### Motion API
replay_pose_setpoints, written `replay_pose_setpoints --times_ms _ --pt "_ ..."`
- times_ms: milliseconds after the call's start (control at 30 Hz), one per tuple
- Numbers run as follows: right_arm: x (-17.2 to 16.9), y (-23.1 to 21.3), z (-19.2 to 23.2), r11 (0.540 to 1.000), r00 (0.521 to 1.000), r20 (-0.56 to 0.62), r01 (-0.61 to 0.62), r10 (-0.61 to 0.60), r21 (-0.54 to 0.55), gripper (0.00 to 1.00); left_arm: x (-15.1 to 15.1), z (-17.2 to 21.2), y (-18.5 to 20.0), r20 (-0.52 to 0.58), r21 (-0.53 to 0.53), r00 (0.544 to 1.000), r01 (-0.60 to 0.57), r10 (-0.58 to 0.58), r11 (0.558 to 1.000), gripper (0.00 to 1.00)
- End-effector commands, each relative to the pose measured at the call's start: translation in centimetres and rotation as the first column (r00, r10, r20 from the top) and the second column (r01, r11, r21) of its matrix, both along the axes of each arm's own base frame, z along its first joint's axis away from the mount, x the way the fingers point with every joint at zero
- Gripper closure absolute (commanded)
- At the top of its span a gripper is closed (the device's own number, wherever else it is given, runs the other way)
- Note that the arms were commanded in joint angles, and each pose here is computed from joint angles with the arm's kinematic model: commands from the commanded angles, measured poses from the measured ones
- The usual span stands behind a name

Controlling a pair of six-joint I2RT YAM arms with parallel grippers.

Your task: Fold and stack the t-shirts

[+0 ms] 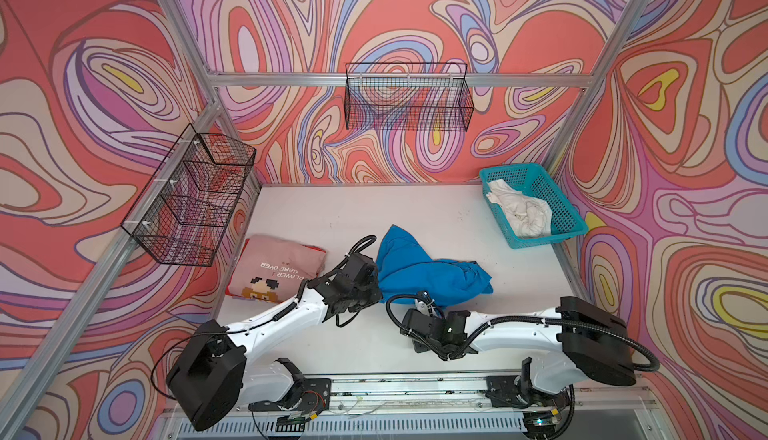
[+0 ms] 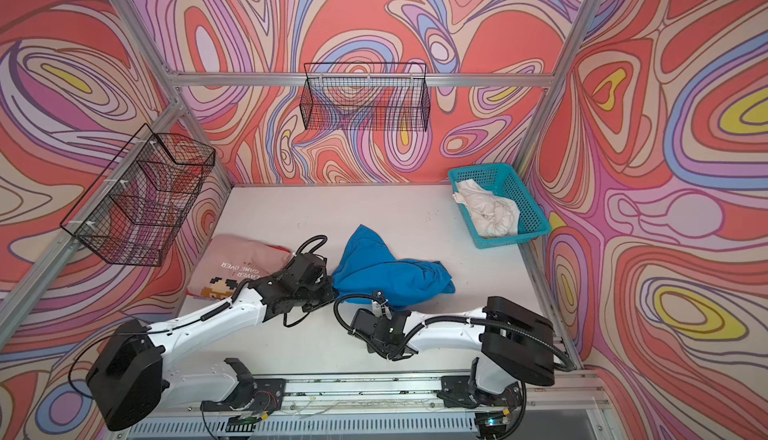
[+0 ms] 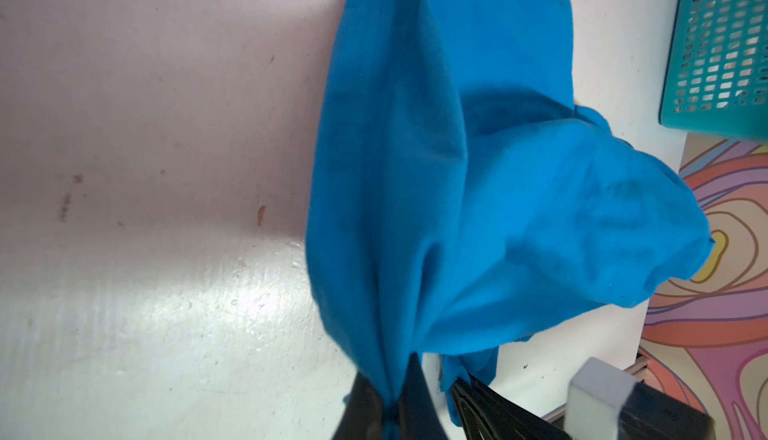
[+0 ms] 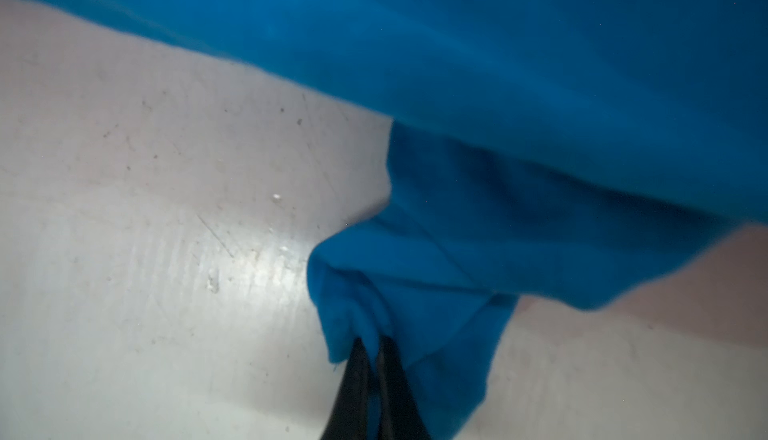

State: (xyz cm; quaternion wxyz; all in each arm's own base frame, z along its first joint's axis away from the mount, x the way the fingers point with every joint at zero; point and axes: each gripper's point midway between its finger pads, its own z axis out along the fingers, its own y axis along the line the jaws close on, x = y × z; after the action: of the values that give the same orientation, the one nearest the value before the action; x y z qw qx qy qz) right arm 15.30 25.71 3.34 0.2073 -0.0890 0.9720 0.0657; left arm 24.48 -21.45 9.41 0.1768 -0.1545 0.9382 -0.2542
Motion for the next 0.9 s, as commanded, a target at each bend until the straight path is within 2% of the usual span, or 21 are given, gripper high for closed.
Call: replay_pose_setpoints --times_ms 0,167,300,500,667,767,867 --pt "2.0 -1.3 7.5 0.997 0.985 0.158 0.054 -0.062 0.049 1.0 0.3 1.0 2.0 0.002 0.007 0.999 -0.04 0.04 0.999 1.0" --pt "4.3 -5.8 20.2 0.983 0.914 0.372 0.111 -0.158 0.144 1.0 2.2 4.9 4.5 0.062 0.001 0.995 -0.082 0.081 0.997 1.0" --pt "5.4 -10.4 28.5 0.973 0.831 0.511 0.147 -0.22 0.179 1.0 3.5 8.4 6.3 0.107 -0.019 0.988 -0.107 0.108 0.994 1.0" --pt "5.8 -14.3 37.1 0.962 0.71 0.65 0.183 -0.271 0.201 1.0 4.9 14.2 9.0 0.19 -0.048 0.97 -0.144 0.151 0.988 1.0" --pt "5.5 -15.9 42.7 0.955 0.622 0.727 0.146 -0.291 0.258 1.0 5.4 18.4 9.8 0.249 -0.061 0.957 -0.138 0.149 0.989 1.0" --pt "4.9 -16.2 45.5 0.951 0.597 0.749 0.08 -0.287 0.3 1.0 5.5 19.5 10.4 0.256 -0.029 0.956 -0.137 0.14 0.99 1.0" --pt "4.3 -15.3 47.8 0.944 0.589 0.767 -0.024 -0.254 0.33 1.0 5.7 18.9 10.4 0.225 -0.017 0.967 -0.118 0.119 0.993 0.78"
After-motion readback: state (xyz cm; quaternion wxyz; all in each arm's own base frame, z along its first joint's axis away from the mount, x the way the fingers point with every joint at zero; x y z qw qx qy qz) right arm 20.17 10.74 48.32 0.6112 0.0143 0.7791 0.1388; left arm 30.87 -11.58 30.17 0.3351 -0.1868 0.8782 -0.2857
